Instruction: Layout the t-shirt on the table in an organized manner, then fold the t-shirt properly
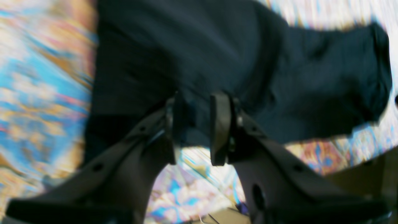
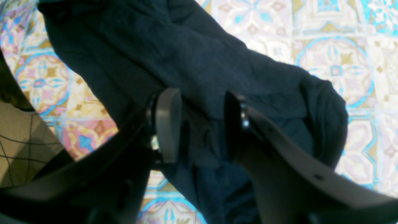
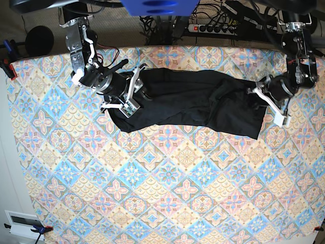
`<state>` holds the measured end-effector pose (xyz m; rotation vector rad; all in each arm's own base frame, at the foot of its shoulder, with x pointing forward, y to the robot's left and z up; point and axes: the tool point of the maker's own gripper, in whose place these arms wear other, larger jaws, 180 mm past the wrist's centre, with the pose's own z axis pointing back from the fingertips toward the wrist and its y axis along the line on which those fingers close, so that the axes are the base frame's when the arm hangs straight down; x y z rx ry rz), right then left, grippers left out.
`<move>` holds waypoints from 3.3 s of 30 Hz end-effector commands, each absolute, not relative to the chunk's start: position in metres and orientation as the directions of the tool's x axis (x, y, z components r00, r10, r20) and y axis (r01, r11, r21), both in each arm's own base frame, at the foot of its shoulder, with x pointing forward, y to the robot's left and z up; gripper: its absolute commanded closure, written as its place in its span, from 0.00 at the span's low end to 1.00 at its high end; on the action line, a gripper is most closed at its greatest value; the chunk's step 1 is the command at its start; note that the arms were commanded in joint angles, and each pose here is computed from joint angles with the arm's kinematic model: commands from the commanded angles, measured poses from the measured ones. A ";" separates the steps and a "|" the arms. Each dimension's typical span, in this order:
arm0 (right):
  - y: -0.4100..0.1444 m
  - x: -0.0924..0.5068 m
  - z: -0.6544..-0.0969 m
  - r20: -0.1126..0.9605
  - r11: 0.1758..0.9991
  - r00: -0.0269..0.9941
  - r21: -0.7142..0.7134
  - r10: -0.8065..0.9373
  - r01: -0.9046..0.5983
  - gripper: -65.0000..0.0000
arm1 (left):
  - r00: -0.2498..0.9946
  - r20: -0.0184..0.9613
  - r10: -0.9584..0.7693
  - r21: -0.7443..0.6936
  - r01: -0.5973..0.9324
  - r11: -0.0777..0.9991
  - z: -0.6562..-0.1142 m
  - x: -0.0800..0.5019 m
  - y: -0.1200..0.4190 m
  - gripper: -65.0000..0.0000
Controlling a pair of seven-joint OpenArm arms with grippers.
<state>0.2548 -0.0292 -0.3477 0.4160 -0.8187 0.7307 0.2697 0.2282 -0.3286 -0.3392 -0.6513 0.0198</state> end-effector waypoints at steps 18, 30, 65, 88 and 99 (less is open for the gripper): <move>-0.026 0.260 -0.336 0.807 0.680 0.431 0.051 0.403 -0.731 0.65 | 0.816 0.557 0.151 -0.287 0.019 0.958 -0.350 0.318 0.253 0.40; -0.028 0.261 -0.336 0.807 0.683 0.432 0.050 0.402 -0.728 0.65 | 0.853 0.520 -0.053 -0.286 0.233 0.929 -0.359 0.282 0.188 0.80; -0.028 0.261 -0.336 0.807 0.683 0.434 0.051 0.402 -0.728 0.65 | 0.856 0.517 -0.006 -0.489 0.301 0.818 -0.357 0.290 0.106 0.36; -0.028 0.262 -0.335 0.808 0.685 0.433 0.050 0.400 -0.727 0.65 | 0.817 0.571 -0.082 -0.382 0.353 0.854 -0.381 0.324 0.048 1.00; -0.042 0.279 -0.326 0.820 0.716 0.417 0.013 0.392 -0.698 0.65 | 0.793 0.609 -0.012 -0.417 0.333 0.845 -0.359 0.343 0.042 1.00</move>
